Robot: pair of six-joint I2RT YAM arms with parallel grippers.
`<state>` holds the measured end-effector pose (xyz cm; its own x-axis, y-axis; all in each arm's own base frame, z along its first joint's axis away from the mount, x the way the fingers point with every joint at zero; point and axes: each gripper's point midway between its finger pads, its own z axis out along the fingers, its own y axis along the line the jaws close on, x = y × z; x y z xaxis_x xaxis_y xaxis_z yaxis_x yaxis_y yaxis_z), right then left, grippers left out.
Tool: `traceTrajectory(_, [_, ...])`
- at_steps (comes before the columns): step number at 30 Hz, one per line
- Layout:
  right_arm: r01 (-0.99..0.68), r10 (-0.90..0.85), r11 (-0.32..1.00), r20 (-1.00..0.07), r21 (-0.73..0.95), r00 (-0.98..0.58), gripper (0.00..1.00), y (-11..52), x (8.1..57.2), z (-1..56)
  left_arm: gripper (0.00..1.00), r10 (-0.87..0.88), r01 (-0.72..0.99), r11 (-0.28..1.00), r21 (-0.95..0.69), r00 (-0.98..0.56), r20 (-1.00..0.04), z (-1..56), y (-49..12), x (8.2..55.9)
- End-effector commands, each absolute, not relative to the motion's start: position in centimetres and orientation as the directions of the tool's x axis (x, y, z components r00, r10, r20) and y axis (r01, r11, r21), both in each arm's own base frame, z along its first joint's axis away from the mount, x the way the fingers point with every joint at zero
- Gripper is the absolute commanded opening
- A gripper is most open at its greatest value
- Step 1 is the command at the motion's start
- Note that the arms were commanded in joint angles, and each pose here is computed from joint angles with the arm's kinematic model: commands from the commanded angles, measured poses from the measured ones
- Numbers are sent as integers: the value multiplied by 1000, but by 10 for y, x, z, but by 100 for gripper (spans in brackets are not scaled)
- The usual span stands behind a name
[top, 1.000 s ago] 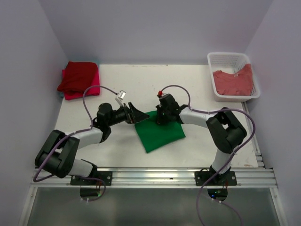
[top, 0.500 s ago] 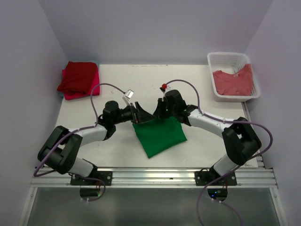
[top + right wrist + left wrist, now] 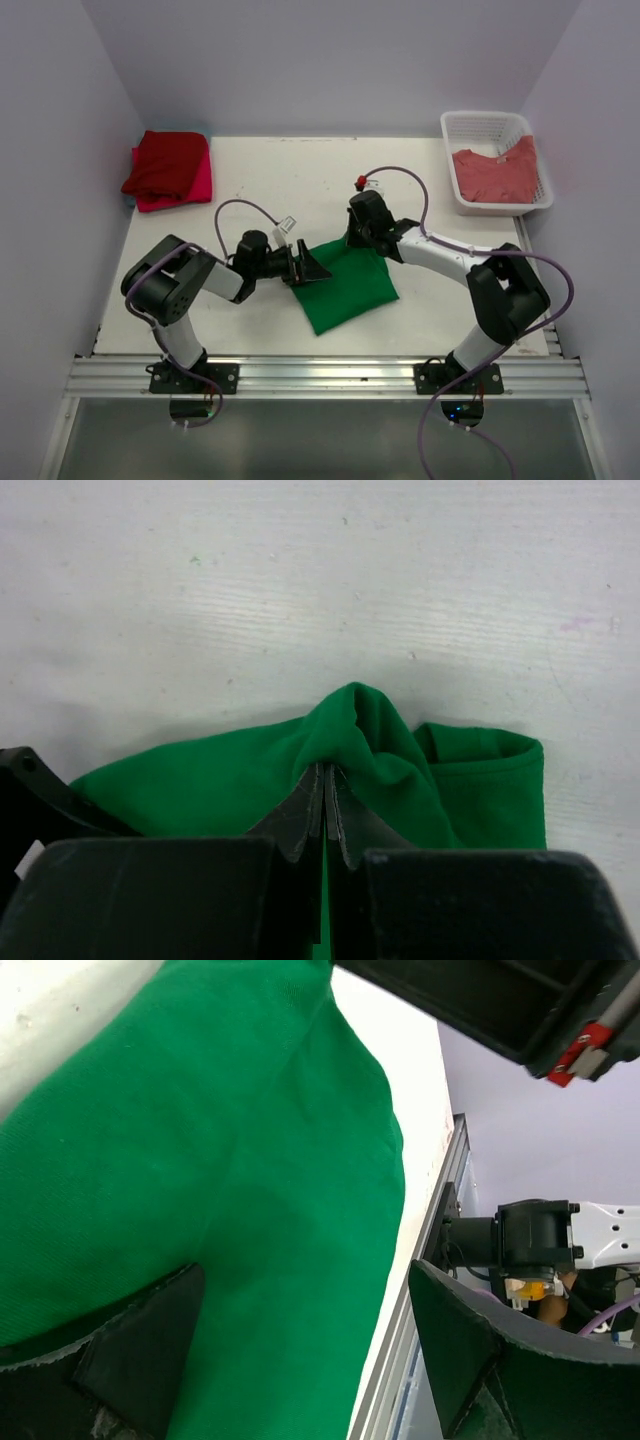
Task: Fold and stack the t-shirts
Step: Fold the long partially folded tshirt into a neat square
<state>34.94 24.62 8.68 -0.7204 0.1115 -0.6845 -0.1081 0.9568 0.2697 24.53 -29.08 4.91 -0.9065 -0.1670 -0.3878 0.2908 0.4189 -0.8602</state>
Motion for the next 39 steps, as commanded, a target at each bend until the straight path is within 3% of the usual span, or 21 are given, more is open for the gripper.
traceTrajectory(1, [-38,130,975,-696,220,-706,0,233,356,86,89,-157,269,491,-829,-908,-388,12,-285,246])
traceTrajectory(8, [-10,121,984,-708,178,-696,0,223,360,80,88,-146,269,462,-845,-917,-372,8,-292,250])
traceTrajectory(14, [43,96,995,-694,93,-713,0,216,380,42,87,-132,291,452,-843,-913,-387,16,-295,250])
traceTrajectory(22, [74,96,995,-673,62,-733,0,223,406,20,87,-145,348,466,-813,-877,-458,40,-289,252])
traceTrajectory(28, [-18,123,986,-788,168,-604,0,234,416,91,88,-167,491,481,-726,-762,-626,99,-291,279])
traceTrajectory(33, [-117,161,965,-882,235,-443,1,229,406,173,93,-214,522,611,-595,-615,-759,160,-271,306])
traceTrajectory(39, [-104,128,974,-865,202,-485,0,214,385,182,95,-232,431,692,-579,-626,-744,166,-248,298])
